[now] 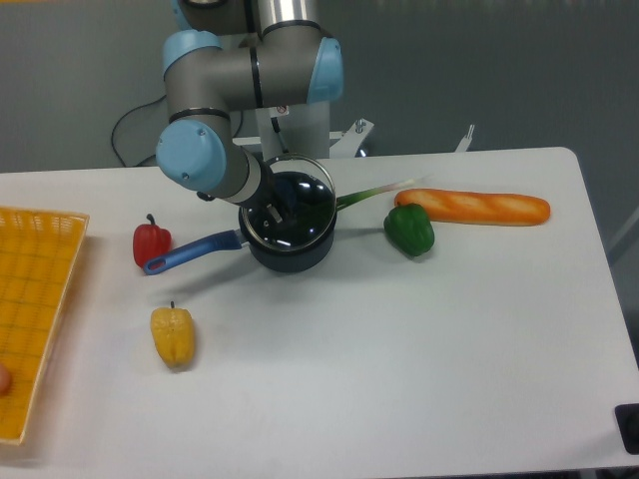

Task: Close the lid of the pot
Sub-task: 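Lower the glass lid onto the pot rim and level it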

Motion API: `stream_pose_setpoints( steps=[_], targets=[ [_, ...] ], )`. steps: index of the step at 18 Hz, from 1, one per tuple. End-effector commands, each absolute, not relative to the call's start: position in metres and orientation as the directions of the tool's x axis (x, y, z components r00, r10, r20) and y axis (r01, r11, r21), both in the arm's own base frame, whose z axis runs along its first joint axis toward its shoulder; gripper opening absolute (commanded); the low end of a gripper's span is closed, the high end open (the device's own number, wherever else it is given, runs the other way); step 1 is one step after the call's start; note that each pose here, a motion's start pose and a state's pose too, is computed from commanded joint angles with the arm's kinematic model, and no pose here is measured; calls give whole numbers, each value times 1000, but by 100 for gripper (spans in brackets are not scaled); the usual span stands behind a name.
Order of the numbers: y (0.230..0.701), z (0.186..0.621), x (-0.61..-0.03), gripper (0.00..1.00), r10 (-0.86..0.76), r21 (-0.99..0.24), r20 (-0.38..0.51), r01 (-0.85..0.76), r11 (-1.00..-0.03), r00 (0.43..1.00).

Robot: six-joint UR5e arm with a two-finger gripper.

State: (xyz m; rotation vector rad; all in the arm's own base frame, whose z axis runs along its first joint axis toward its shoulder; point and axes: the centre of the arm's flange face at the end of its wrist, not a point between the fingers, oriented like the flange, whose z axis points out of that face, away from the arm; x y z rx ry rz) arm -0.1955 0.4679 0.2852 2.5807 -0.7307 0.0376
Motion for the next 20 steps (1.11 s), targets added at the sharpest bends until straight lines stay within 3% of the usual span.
stream_pose_setpoints(
  steps=[9,10,12,15,20],
  targets=[
    [467,282,-195,45,-494,420,144,-505,-754,857],
    [467,283,-195,48,-494,420,142,-505,-755,858],
    [467,283,-196,65,-497,419,146,-509,-752,855],
    [467,285,-198,77,-494,413,143,-506,-757,857],
    [469,290,-199,78,-498,414,133,-504,-758,857]
  ],
)
